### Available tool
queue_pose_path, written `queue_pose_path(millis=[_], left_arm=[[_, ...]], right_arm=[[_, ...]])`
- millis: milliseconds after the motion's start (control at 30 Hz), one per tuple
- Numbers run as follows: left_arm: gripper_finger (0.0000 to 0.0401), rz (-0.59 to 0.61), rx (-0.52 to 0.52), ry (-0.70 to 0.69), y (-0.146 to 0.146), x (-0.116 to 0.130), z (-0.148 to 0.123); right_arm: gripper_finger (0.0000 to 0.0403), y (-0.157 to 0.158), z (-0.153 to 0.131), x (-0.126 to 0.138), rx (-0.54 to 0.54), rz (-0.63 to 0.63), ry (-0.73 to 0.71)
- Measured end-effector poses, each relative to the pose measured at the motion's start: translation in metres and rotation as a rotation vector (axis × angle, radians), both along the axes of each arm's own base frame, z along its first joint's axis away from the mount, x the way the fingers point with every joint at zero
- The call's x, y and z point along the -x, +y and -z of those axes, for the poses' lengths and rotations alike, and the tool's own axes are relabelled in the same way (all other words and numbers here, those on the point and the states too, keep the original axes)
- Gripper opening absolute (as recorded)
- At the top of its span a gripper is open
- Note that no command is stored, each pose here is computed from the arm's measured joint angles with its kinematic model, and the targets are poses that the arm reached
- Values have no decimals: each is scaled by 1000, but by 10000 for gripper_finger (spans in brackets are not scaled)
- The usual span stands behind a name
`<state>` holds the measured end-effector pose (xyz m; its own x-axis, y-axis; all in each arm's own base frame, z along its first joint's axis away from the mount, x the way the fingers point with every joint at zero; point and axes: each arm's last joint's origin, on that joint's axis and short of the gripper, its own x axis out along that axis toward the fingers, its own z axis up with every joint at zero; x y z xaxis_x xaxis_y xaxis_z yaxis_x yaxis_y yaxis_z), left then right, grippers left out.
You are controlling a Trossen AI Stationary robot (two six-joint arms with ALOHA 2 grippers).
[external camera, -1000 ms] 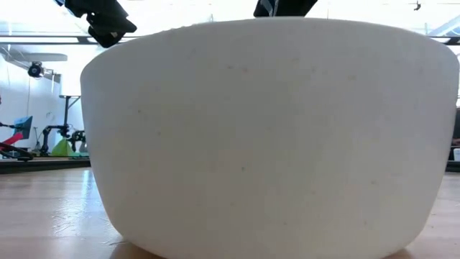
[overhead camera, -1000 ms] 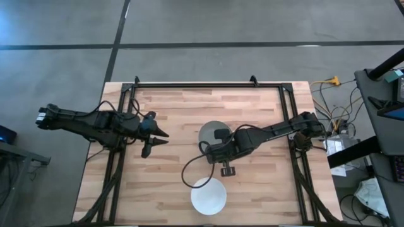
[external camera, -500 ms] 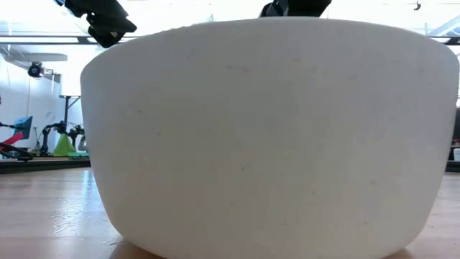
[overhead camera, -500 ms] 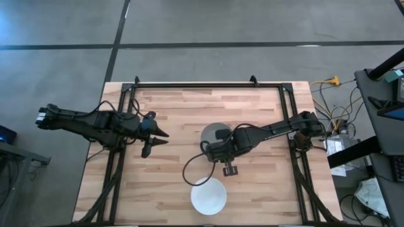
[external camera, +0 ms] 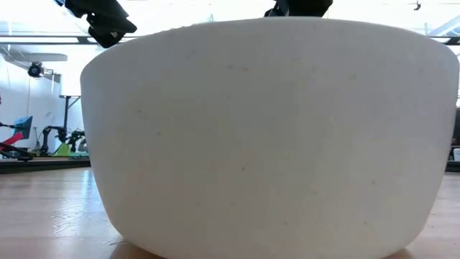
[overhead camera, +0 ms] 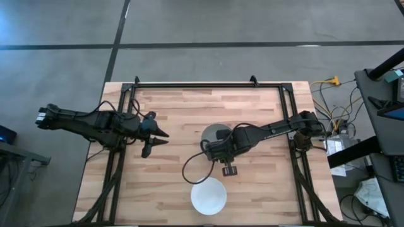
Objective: Nest bowls inside each other
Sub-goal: Stack the gray bowl on the top white bowl, then stack the white bowl on the gray bowl
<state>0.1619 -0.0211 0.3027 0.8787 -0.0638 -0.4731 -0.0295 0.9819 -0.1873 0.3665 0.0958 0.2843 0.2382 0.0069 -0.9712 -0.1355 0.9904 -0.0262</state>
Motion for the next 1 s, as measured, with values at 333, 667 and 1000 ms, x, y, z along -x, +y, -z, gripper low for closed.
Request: queue_pose_path(millis=[333,667,1000], left_arm=[[111,-1,0,0,0,0,0],[111,-3,5,0,0,0,0],[111,-23,51,-9,0,-1,-1]], right_arm=[[89,0,0,0,-5,10,-2],[106,-1,-22,0,-19,11,-57],[80,-18,-73,29,83,12,33]])
